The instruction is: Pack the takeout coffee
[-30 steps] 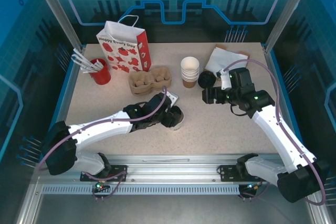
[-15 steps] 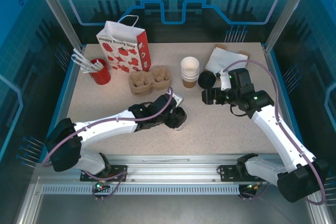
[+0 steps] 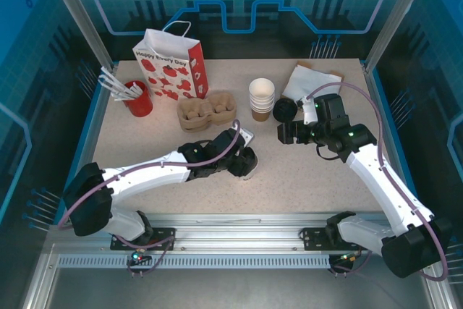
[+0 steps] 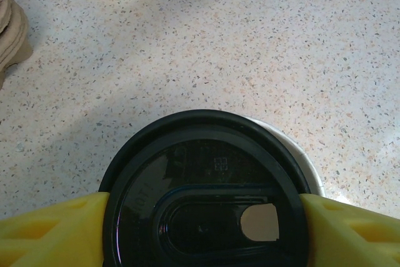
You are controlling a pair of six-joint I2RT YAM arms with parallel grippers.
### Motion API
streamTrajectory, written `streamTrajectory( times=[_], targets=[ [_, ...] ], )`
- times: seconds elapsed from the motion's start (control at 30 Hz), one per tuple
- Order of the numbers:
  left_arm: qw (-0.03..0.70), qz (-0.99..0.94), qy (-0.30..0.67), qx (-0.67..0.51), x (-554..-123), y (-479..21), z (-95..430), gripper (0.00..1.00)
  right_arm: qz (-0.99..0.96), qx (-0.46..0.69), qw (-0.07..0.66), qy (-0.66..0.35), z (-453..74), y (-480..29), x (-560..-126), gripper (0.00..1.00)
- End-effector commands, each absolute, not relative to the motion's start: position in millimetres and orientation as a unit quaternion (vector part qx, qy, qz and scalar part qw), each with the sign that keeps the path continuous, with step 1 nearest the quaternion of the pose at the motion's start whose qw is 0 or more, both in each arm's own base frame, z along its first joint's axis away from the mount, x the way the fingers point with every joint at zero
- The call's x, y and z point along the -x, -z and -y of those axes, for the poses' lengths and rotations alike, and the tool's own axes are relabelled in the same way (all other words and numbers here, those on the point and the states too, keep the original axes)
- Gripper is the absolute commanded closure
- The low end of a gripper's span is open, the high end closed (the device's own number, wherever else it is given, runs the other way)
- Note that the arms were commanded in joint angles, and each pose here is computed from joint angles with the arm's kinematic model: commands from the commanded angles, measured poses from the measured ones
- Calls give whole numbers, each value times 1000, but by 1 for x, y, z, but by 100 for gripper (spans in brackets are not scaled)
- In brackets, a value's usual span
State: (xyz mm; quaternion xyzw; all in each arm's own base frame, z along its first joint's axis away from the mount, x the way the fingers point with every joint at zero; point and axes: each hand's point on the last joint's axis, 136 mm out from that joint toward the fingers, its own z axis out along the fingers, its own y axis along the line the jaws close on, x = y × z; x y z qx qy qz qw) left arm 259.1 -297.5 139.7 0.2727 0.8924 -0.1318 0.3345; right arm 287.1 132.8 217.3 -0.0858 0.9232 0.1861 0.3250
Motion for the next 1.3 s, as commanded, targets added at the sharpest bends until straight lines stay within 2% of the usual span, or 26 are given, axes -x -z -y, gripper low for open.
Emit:
streamTrajectory(
  times=[0.0,0.7,1.27],
  targets=[
    [326,-891,142,-281,-256,-142,306,24,-924,86,319,-191,-133,-215,-286,14],
    [334,-888,143,-280,-255,-151,309,23,-926,87,312,-194,-135,-211,-285,14],
    [305,-895,145,-292,-247,-132,314,21,-927,88,309,-193,-136,-209,-285,14]
  ],
)
